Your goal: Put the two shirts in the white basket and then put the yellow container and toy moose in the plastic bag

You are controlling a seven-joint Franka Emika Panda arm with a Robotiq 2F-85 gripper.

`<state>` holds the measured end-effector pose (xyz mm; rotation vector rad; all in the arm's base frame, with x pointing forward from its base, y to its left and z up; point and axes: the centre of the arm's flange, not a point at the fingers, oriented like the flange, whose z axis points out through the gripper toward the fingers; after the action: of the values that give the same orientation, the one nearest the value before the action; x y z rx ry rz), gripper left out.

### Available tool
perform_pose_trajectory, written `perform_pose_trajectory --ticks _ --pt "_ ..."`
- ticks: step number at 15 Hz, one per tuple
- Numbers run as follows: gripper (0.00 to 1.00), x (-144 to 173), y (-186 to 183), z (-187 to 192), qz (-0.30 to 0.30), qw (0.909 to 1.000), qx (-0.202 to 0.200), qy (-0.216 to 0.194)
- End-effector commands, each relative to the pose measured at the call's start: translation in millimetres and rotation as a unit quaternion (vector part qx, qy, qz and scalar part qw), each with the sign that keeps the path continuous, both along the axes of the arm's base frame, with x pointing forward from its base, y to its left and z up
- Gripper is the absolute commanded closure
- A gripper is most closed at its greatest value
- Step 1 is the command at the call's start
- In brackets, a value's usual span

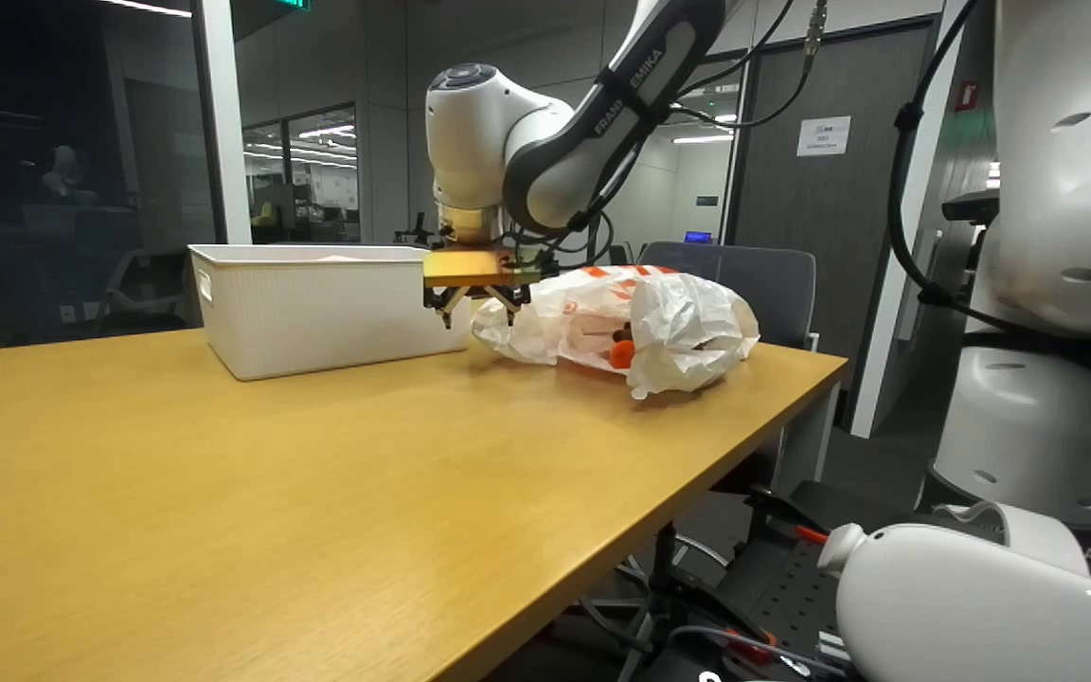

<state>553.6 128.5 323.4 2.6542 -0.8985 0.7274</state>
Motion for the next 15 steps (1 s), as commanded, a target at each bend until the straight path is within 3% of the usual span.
perform_pose_trajectory --ticks 1,7,13,14,15 --pt "0.0 11.1 -14.6 -0.4 -0.033 0.9989 -0.032 0.006" --pt "0.0 31.1 -39.2 -1.5 -0.041 0.9959 -0.079 -0.013" --pt "0.0 38.7 -44.7 -9.4 -0.041 0.9952 -0.086 -0.021" --pt "0.25 38.5 -45.2 -10.6 -0.041 0.9953 -0.085 -0.02" --pt "0.27 38.4 -45.1 -11.3 -0.042 0.9953 -0.085 -0.021"
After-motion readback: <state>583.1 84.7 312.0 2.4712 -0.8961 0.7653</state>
